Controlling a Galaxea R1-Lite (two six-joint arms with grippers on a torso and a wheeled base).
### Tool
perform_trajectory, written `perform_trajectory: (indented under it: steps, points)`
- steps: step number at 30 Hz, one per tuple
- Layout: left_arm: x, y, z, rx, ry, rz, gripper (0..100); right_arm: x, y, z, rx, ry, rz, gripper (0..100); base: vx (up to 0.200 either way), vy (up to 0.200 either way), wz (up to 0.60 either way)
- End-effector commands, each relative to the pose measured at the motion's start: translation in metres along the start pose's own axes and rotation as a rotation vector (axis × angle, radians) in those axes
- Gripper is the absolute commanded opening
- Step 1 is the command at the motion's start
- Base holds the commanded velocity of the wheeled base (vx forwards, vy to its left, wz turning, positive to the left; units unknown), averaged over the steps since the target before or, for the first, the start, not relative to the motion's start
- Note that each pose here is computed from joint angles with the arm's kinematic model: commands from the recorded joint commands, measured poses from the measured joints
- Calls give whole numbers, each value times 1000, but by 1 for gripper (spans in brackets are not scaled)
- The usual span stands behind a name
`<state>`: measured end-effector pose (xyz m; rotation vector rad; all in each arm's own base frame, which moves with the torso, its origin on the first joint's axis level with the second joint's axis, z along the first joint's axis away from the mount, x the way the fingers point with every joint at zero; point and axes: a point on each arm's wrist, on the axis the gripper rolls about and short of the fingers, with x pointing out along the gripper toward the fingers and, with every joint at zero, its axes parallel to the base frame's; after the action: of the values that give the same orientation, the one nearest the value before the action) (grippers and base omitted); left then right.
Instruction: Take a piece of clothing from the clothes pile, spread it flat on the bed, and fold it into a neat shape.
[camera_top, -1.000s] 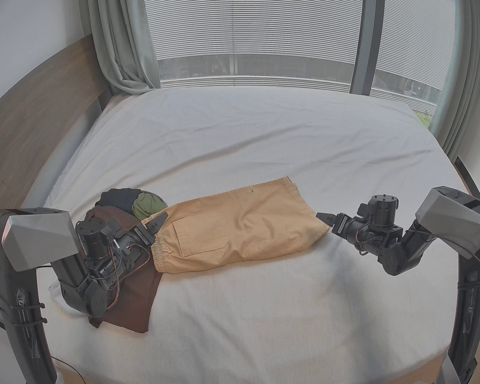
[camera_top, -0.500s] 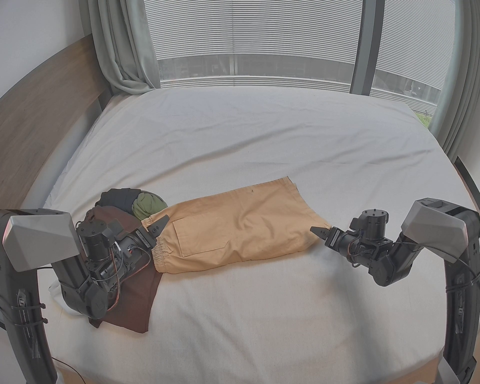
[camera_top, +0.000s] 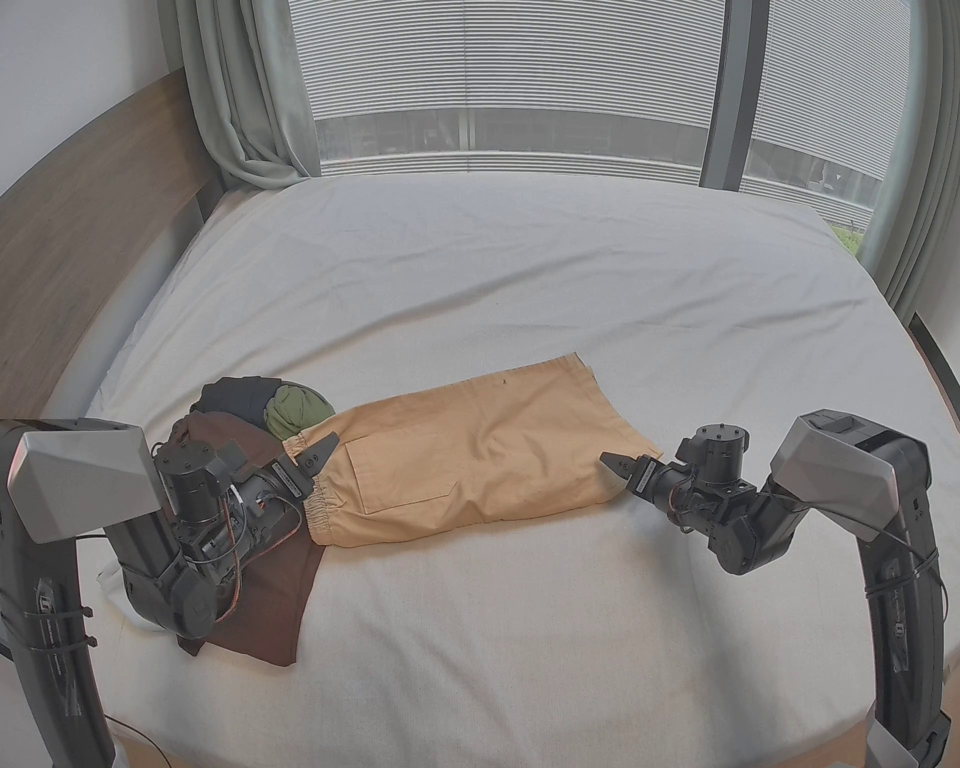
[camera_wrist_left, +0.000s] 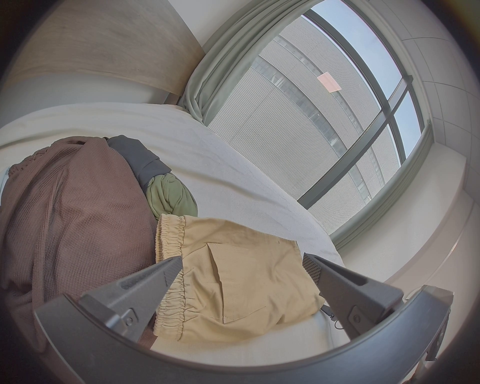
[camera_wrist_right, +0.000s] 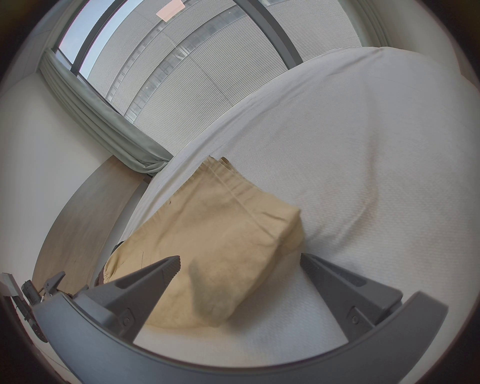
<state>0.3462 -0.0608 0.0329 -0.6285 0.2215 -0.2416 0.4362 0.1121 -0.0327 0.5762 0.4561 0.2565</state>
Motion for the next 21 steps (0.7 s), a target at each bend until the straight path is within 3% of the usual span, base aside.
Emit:
perform_trajectory:
  steps: [1, 8, 13, 14, 21]
  points:
    - [0, 1, 0, 0, 0, 2, 100, 12, -3, -13, -1, 16, 3, 100, 0, 0, 0]
    - [1, 4, -3, -2, 8, 9, 100, 21, 6, -11, 88, -13, 36, 100, 0, 0, 0]
    - [2, 4, -2, -2, 5, 9, 100, 22, 4, -14, 93, -12, 33, 100, 0, 0, 0]
    - [1, 4, -2, -2, 6, 10, 100, 22, 4, -14, 93, -12, 33, 0, 0, 0, 0]
    - [1, 4, -2, -2, 6, 10, 100, 22, 3, -15, 95, -7, 31, 0, 0, 0, 0]
